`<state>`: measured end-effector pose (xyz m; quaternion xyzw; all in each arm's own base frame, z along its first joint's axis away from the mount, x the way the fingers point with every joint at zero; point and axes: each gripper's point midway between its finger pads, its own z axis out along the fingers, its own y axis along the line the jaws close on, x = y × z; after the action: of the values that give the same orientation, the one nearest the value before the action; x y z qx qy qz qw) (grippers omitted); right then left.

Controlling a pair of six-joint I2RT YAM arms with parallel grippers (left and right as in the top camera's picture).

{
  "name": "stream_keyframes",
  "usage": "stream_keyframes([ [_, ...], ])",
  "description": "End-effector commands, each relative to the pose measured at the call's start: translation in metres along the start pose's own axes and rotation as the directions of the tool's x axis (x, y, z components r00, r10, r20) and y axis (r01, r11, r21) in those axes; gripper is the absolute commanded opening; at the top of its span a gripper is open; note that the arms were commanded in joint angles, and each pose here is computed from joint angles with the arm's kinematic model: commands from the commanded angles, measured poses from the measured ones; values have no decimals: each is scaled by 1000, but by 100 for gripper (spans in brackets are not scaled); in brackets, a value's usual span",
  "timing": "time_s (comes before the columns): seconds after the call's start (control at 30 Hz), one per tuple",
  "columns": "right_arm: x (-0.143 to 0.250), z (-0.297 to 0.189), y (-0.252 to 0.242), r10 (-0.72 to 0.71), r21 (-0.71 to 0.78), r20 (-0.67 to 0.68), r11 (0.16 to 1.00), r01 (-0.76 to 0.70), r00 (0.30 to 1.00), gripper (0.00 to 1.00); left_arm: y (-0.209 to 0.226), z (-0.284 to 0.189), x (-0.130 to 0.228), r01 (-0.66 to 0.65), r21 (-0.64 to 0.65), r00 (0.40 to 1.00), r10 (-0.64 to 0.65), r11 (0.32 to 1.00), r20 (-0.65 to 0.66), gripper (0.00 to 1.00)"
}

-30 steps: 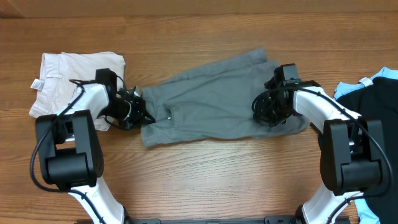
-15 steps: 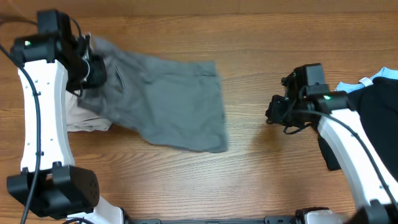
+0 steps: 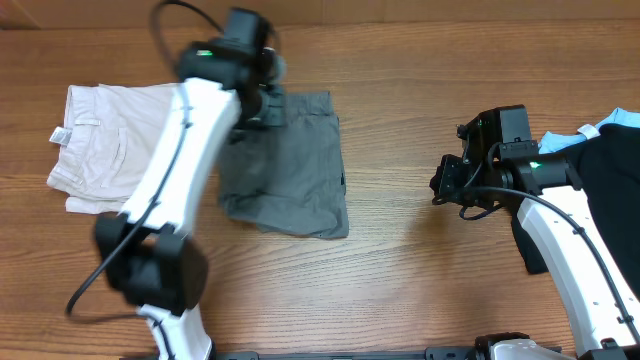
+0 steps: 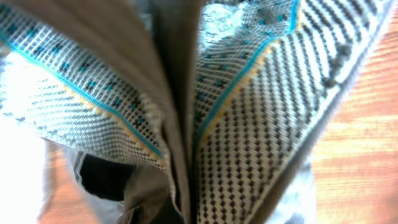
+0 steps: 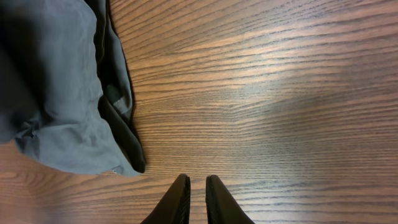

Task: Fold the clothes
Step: 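Lift the left end and fold it rightward over the shorts with the left gripper, then grasp the folded bundle edges with both grippers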

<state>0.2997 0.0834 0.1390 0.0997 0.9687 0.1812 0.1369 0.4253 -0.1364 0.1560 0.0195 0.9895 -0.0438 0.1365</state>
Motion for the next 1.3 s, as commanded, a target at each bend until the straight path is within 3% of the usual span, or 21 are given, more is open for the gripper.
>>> stream_keyframes([
  [0.0, -4, -5, -1, 6, 3, 25, 1000, -6, 1000, 13, -20, 42, 15, 74, -30, 994, -77, 997, -82, 4],
  [0.2, -2, -5, -1, 8, 6, 18, 1000, -8, 1000, 13, -59, 76, 41, 18, 14, 983, -15, 1000, -183, 5],
  [0.27, -2, -5, -1, 8, 5, 19, 1000, -8, 1000, 13, -65, 77, 42, 0, 13, 984, 3, 1000, -178, 12],
  [0.33, -2, -5, -1, 8, 6, 18, 1000, -8, 1000, 13, -70, 74, 41, -13, 24, 986, 17, 1000, -164, 29],
  [0.4, -2, -5, -1, 8, 6, 19, 1000, -8, 1000, 13, -72, 67, 37, -14, 31, 988, 19, 999, -153, 66],
  [0.53, -3, -5, -1, 7, 4, 22, 1000, -7, 1000, 13, -67, 36, 25, -30, 29, 991, 34, 999, -130, 99],
  [0.7, -14, -5, 11, -17, -41, 64, 999, 19, 998, 16, -44, -32, 2, -26, 7, 998, 27, 1000, -59, 100],
  [0.87, -25, -3, 59, -101, -223, 113, 967, 124, 988, 23, -6, -80, -2, 14, -47, 999, -15, 999, -31, 100],
  [1.0, -32, 13, 103, -200, -304, 172, 921, 245, 965, 28, 28, -79, 8, 75, -85, 992, -83, 994, -97, 63],
  [1.03, -31, 19, 116, -226, -325, 181, 905, 275, 957, 28, 33, -76, 10, 76, -76, 990, -85, 994, -117, 63],
  [1.07, -29, 26, 130, -256, -351, 189, 884, 309, 948, 28, 38, -72, 13, 86, -71, 986, -95, 994, -136, 67],
  [1.13, -23, 44, 157, -312, -389, 208, 844, 371, 927, 28, 52, -63, 18, 116, -90, 976, -131, 989, -172, 98],
  [1.27, -15, 88, 192, -333, -435, 215, 809, 396, 918, 26, 65, -34, 23, 125, -52, 965, -134, 991, -224, 99],
])
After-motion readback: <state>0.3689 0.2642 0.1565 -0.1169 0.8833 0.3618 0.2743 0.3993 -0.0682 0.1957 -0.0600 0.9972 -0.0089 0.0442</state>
